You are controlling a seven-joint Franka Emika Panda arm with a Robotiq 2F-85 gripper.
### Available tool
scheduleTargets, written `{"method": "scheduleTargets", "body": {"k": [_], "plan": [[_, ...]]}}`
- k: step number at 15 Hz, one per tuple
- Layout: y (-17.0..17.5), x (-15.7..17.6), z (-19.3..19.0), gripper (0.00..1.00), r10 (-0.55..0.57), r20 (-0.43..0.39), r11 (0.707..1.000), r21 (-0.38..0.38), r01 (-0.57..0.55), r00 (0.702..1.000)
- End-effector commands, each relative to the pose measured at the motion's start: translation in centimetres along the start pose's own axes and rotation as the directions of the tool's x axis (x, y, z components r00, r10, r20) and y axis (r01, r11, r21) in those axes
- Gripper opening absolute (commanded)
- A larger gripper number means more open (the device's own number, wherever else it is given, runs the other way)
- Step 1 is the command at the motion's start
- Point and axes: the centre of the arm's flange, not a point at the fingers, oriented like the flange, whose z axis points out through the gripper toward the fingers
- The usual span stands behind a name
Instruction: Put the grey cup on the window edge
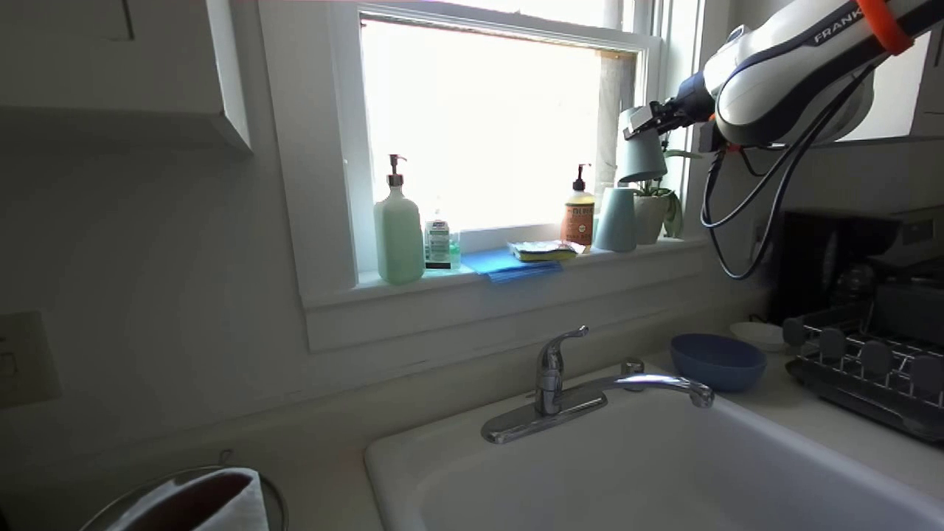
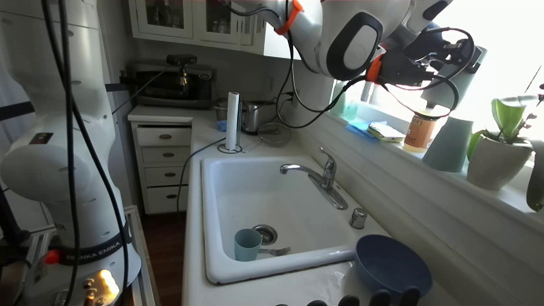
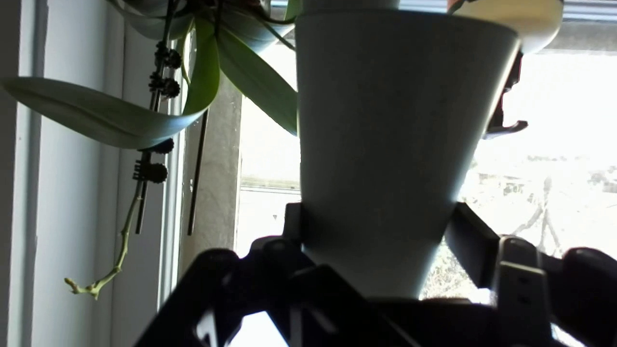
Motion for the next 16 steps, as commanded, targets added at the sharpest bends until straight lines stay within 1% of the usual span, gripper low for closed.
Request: {"method": "scheduleTargets", "body": {"k": [1, 8, 10, 16], "plan": [[-0.5, 1.1, 0.9, 0.50, 0.028, -0.075, 1.000, -0.005, -0.029, 0.997], [-1.3, 1.0, 2.8, 0.50, 0.028, -0.179, 1.000, 0.008, -0.027, 0.984], [-1.2, 0.8, 3.4, 0.50, 0.020, -0.188, 1.000, -0.006, -0.021, 0.982], [0.2, 0.2, 5.3, 0.50, -0.001, -0.179, 0.999, -0.047, -0.008, 0.984]]}}
